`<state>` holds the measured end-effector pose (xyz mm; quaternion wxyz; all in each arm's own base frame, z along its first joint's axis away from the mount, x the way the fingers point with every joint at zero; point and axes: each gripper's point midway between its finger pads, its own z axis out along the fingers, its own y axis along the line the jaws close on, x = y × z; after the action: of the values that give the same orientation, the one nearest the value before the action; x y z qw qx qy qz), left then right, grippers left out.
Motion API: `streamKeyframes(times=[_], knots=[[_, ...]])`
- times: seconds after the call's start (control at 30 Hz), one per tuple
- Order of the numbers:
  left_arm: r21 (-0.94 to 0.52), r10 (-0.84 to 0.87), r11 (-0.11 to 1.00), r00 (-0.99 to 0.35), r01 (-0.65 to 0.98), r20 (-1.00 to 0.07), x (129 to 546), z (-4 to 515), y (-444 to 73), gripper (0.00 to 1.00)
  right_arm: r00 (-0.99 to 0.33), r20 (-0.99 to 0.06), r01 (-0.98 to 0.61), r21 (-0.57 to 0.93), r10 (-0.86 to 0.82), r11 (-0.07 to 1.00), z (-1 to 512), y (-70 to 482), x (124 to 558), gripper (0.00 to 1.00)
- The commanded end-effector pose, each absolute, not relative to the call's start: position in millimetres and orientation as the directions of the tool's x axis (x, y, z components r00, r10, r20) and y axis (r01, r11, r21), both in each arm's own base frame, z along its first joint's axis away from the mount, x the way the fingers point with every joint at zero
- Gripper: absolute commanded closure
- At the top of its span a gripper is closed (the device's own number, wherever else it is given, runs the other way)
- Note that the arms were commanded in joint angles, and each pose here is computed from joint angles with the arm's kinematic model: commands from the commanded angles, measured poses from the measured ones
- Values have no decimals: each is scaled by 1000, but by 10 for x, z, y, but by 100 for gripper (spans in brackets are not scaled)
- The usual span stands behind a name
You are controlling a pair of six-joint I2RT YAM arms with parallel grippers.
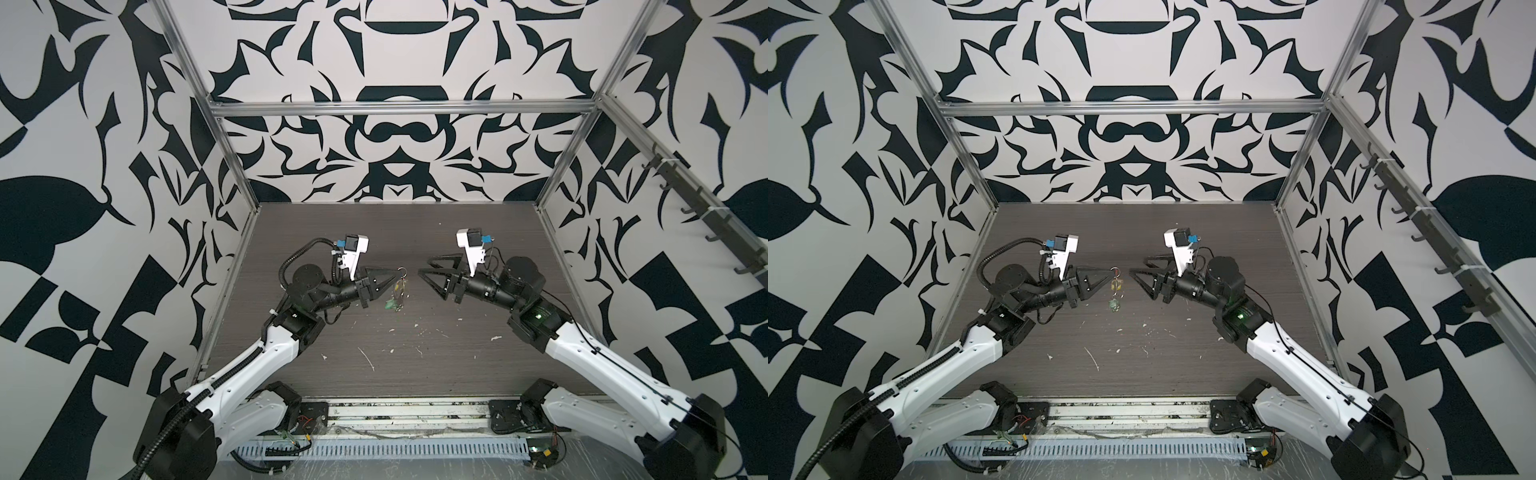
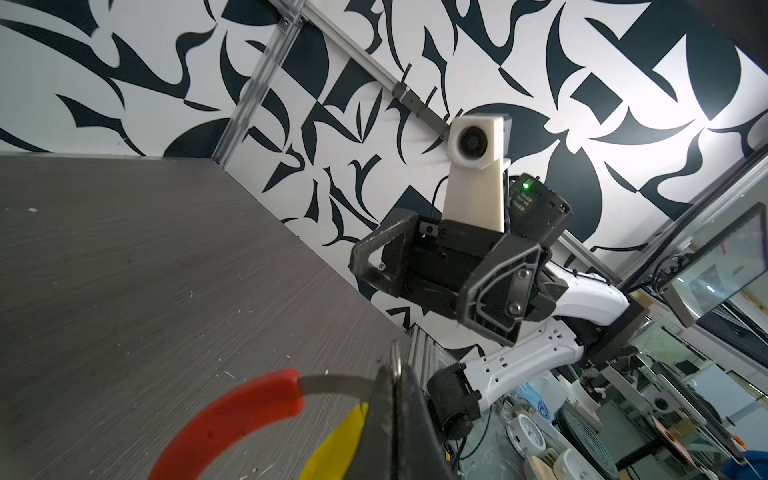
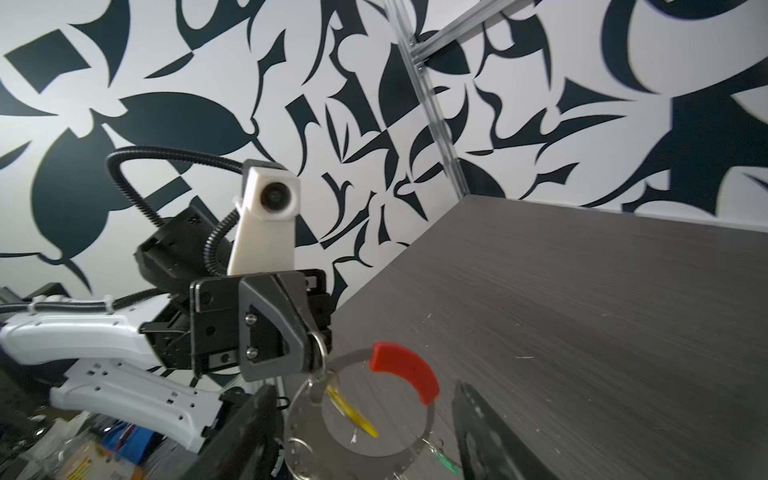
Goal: Remove the keys from the keyring
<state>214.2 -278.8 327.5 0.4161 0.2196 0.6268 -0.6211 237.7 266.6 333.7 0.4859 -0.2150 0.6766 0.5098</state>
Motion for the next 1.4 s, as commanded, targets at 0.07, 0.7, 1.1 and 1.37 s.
streamKeyframes(times=[0.07, 0.7, 1.1, 1.37], knots=[[-537, -336, 145, -470, 831, -817, 2136, 3528, -2712, 100, -352, -899, -826, 429, 261, 366, 3642, 2660, 2374, 30], [-493, -340, 113, -432, 863, -835, 1994, 3628, -2710, 100, -431, -871, -899, 436, 236, -31, 3972, 3102, 2039, 66], [-482, -345, 108, -422, 870, -839, 1955, 3661, -2690, 100, -440, -873, -896, 442, 210, -44, 3948, 3163, 1990, 91], [-496, -336, 100, -440, 862, -833, 1943, 3663, -2697, 98, -439, -880, -897, 442, 181, -29, 3931, 3153, 1951, 100]])
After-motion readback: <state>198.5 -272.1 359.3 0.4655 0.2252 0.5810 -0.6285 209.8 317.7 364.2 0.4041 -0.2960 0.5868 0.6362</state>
